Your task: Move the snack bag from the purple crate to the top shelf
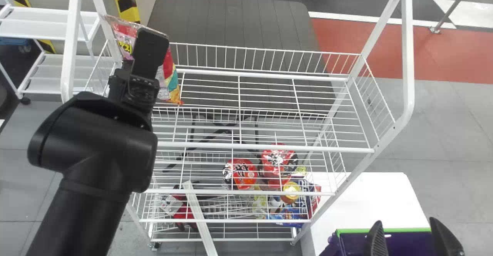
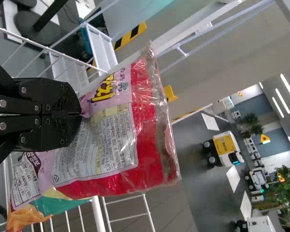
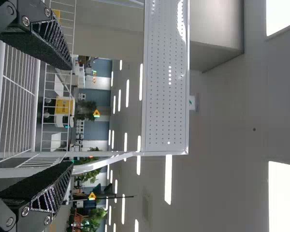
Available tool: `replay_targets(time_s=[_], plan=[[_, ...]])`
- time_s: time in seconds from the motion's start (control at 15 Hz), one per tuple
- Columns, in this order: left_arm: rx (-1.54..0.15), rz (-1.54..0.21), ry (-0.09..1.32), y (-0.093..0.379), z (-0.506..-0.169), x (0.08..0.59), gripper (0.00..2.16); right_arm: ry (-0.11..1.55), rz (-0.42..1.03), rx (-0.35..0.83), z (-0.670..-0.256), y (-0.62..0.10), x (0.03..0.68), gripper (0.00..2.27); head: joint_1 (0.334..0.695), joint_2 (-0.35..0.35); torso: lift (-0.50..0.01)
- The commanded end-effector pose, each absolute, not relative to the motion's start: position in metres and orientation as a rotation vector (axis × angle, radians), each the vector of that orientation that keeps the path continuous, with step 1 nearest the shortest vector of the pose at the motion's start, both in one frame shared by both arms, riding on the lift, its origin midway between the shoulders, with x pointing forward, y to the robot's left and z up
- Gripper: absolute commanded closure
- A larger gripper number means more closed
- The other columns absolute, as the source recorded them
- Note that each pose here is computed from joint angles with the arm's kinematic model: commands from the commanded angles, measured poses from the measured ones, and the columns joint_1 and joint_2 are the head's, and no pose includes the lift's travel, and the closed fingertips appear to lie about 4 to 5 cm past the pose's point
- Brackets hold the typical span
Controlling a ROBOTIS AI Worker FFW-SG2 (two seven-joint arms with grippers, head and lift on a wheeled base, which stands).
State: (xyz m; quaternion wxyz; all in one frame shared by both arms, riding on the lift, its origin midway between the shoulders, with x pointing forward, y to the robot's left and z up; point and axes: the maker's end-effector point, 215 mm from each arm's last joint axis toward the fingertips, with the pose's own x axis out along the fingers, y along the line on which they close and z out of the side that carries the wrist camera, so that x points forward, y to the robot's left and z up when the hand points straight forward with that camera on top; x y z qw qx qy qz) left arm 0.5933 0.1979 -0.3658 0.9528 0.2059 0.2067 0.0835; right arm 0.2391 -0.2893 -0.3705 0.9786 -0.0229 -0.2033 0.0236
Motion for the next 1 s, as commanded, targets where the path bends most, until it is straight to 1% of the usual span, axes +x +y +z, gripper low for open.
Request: replay_targets(time_s=[0.0, 0.13, 0.2, 0.27, 0.33, 0.4, 0.47, 0.73, 0.93], plan=[[0.423, 0.17, 0.422, 0.197, -0.364, 0.599, 1.27, -0.411, 0.043, -0.047, -0.371, -0.292, 0.242, 0.12, 0.695, -0.124, -0.001], [0.426, 0.172, 0.425, 0.198, -0.364, 0.603, 1.17, -0.411, 0.042, -0.047, -0.373, -0.292, 0.244, 0.12, 0.695, -0.124, -0.001], [0.428, 0.173, 0.425, 0.199, -0.363, 0.605, 1.06, -0.408, 0.041, -0.048, -0.374, -0.292, 0.245, 0.12, 0.695, -0.124, -0.001], [0.426, 0.169, 0.424, 0.197, -0.363, 0.607, 0.69, -0.406, 0.039, -0.048, -0.375, -0.293, 0.245, 0.12, 0.695, -0.124, -0.001], [0.424, 0.168, 0.42, 0.197, -0.36, 0.609, 0.37, -0.406, 0.039, -0.048, -0.375, -0.293, 0.246, 0.12, 0.695, -0.123, -0.001], [0.425, 0.167, 0.425, 0.197, -0.362, 0.609, 0.14, -0.406, 0.039, -0.048, -0.375, -0.293, 0.246, 0.12, 0.695, -0.124, -0.001], [0.424, 0.167, 0.424, 0.196, -0.361, 0.61, 0.03, -0.408, 0.039, -0.049, -0.375, -0.294, 0.247, 0.12, 0.695, -0.125, -0.001], [0.429, 0.162, 0.422, 0.193, -0.362, 0.609, 0.03, -0.407, 0.038, -0.05, -0.375, -0.295, 0.247, 0.12, 0.695, -0.129, -0.001], [0.428, 0.166, 0.438, 0.196, -0.369, 0.6, 0.03, -0.41, 0.041, -0.05, -0.375, -0.294, 0.247, 0.12, 0.695, -0.131, -0.001]])
